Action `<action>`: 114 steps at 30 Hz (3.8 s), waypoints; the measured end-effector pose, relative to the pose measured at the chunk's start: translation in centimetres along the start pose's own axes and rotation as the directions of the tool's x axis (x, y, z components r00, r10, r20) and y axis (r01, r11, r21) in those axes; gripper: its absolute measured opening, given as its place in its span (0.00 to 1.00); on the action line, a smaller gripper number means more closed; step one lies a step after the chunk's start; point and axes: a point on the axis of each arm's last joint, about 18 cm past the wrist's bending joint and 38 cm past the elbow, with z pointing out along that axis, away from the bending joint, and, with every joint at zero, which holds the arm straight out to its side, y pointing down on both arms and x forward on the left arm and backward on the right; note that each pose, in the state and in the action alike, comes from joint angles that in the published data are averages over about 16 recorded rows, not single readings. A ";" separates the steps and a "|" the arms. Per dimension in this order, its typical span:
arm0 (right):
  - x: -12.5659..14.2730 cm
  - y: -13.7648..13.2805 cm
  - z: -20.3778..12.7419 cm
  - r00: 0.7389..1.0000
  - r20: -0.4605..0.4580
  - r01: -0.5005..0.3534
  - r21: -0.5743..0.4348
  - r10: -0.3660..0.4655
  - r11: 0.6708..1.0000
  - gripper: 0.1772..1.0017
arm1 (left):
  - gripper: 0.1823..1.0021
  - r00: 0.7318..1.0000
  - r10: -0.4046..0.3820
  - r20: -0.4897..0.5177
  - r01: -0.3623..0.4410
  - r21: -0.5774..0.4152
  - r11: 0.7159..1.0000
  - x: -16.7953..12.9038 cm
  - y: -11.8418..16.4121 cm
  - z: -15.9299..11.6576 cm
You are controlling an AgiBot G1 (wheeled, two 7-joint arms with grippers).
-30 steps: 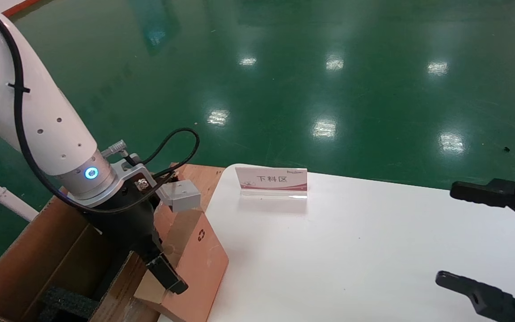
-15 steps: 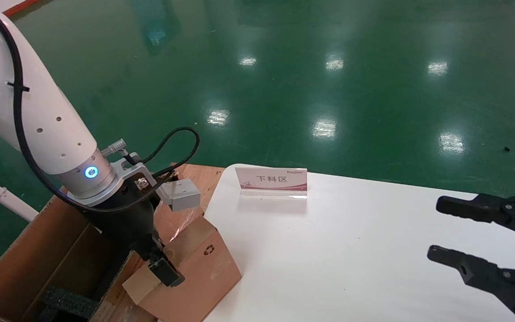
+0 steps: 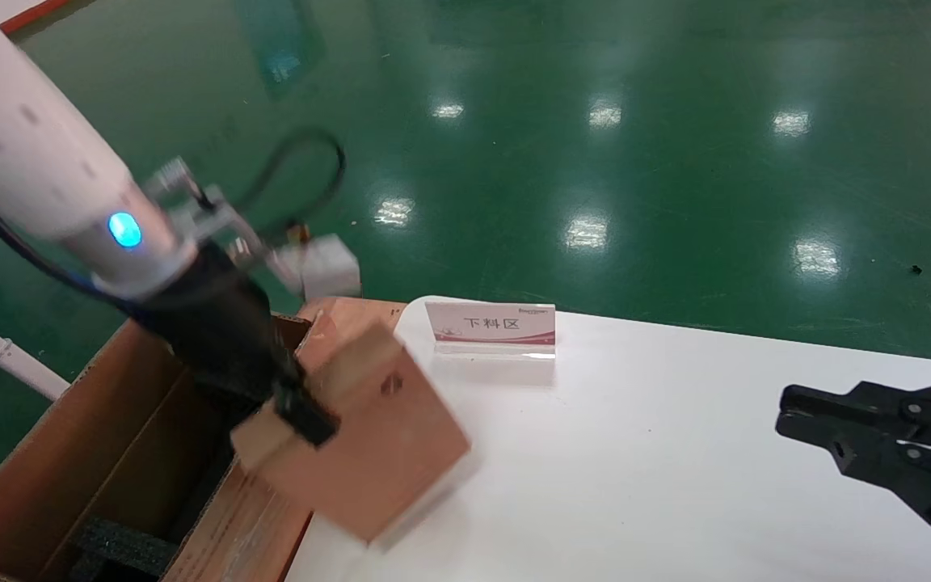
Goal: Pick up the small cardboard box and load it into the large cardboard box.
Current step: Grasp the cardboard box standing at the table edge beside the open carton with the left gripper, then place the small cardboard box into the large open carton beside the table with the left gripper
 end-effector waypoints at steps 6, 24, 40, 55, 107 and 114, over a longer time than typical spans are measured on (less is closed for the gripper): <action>0.0 0.0 0.0 1.000 0.000 0.000 0.000 0.000 1.000 0.07 | 0.19 0.994 -0.011 0.112 0.001 0.088 0.996 -1.2 -1.3 -6.4; 0.0 0.0 0.0 1.000 0.000 0.000 0.000 0.000 1.000 0.02 | 0.18 0.930 -0.163 0.330 0.186 -0.039 0.982 -6.0 5.5 -12.2; 0.0 0.0 0.0 1.000 0.000 0.000 0.000 0.000 1.000 0.02 | 0.17 0.912 -0.276 0.302 0.333 -0.154 0.930 -8.3 12.6 -6.3; 0.0 0.0 0.0 1.000 0.000 0.000 0.000 0.000 1.000 0.08 | 0.16 0.873 -0.346 0.343 0.420 -0.169 0.892 -10.4 15.3 -2.3; 0.0 0.0 0.0 1.000 0.000 0.000 0.000 0.000 1.000 1.00 | 0.15 0.785 -0.396 0.476 0.543 -0.223 0.809 -16.3 18.7 6.5; 0.0 0.0 0.0 1.000 0.000 0.000 0.000 0.000 1.000 1.00 | 0.16 0.788 -0.397 0.471 0.543 -0.226 0.809 -16.4 18.9 6.9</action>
